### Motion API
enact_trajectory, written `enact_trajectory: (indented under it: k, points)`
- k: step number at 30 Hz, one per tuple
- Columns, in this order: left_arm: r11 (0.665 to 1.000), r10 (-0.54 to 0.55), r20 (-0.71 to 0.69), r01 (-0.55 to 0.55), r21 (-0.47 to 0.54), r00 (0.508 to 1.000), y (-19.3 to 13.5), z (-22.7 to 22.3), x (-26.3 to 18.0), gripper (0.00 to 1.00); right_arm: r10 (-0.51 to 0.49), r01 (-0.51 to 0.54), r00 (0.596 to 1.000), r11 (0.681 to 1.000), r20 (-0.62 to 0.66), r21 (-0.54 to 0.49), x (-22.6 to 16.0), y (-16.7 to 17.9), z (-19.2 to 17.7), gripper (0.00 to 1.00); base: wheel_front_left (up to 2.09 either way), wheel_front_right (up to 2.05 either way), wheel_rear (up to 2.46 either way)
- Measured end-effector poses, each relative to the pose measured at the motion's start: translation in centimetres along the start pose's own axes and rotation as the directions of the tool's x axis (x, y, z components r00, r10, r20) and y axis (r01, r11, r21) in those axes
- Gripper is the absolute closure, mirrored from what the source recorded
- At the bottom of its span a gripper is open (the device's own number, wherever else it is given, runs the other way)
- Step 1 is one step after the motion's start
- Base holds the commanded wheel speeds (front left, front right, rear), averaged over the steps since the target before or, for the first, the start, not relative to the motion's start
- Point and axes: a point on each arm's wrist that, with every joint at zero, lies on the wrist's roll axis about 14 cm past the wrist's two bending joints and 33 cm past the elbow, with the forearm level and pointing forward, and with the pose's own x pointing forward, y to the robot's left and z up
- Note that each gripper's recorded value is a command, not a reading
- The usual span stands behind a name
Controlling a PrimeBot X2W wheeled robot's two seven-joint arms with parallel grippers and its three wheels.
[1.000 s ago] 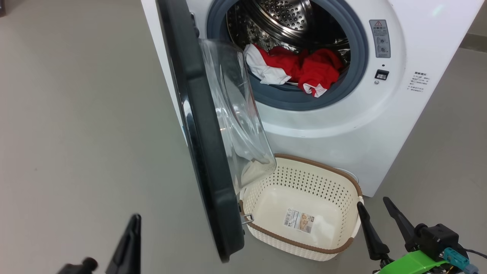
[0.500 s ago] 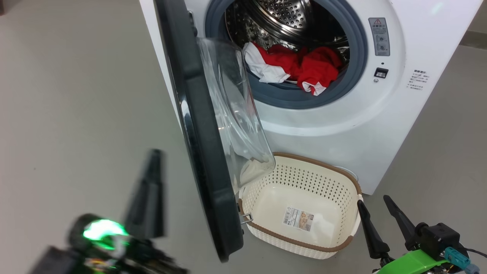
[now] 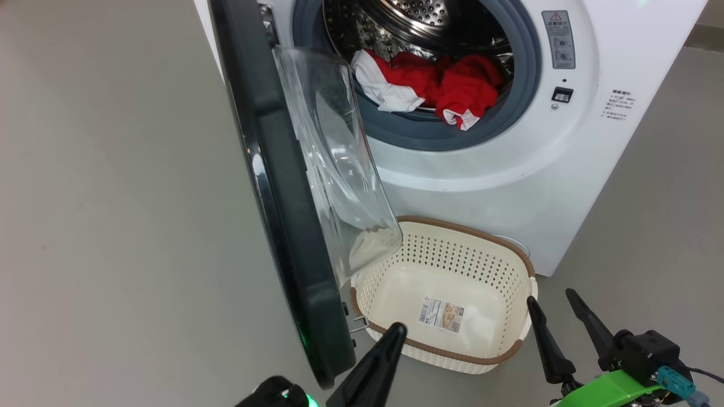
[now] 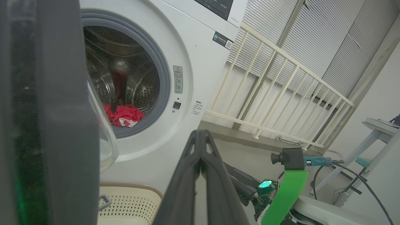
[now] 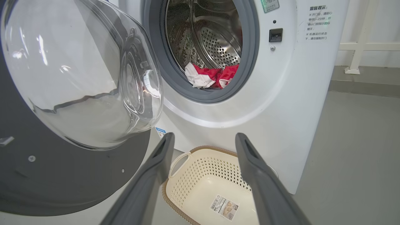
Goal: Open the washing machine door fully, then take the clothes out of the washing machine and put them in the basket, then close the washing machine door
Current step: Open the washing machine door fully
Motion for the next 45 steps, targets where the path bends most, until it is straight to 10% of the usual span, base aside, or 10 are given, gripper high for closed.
enact_trajectory:
  k: [24, 45]
  points:
    - [0.960, 0.265, -0.061, -0.269, -0.075, 0.962, 7.3, -1.9, -2.0, 1.00, 0.013, -0.013, 1.000, 1.000, 0.002, 0.002, 0.2, 0.5, 0.1, 0.00, 0.00, 0.00, 0.00]
    - [0.783, 0.614, 0.111, -0.620, 0.040, 0.782, 17.2, 4.0, -9.0, 1.00, 0.063, -0.063, 0.998, 0.998, -0.014, 0.002, 0.8, 2.1, -0.4, 0.00, 0.00, 0.00, 0.00]
